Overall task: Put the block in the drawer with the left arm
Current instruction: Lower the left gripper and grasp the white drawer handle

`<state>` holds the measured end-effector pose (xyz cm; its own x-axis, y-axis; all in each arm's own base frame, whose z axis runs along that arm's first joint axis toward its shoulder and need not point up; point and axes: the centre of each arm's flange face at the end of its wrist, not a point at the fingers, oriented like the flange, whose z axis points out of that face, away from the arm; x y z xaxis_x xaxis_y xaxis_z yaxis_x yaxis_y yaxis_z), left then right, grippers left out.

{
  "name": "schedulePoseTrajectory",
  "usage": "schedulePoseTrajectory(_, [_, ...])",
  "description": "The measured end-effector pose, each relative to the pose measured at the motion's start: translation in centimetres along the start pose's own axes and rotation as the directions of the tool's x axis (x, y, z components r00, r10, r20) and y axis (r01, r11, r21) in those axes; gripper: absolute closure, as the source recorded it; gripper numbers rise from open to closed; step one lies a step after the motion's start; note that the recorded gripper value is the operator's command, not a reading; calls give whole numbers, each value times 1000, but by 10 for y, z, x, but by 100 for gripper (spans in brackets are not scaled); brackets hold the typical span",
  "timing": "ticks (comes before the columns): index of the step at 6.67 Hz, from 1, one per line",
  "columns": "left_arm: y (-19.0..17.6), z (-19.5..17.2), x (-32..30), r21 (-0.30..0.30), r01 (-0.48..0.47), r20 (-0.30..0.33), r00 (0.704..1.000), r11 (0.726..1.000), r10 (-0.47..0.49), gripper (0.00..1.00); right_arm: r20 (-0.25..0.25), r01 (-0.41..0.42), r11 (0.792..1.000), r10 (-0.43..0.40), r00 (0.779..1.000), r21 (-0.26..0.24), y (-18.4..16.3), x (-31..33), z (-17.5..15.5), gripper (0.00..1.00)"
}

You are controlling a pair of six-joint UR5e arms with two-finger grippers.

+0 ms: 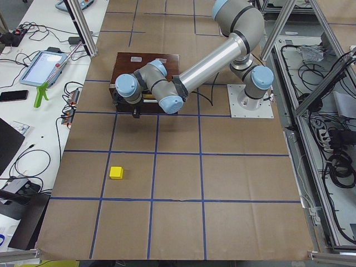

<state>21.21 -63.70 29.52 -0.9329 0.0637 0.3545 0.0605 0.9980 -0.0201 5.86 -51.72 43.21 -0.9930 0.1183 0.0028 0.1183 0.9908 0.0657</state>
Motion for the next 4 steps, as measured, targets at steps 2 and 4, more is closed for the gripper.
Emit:
schedulePoseTrajectory(2, [-1, 4, -3, -6, 5, -3, 1000, 1000, -5, 1, 0, 0, 1000, 0, 1000, 0, 0, 0, 0, 0])
schedulePoseTrajectory(4, [-2, 5, -6, -9, 8, 1, 1000, 1000, -8, 1, 0, 1, 1000, -1, 1000, 0, 0, 0, 0, 0])
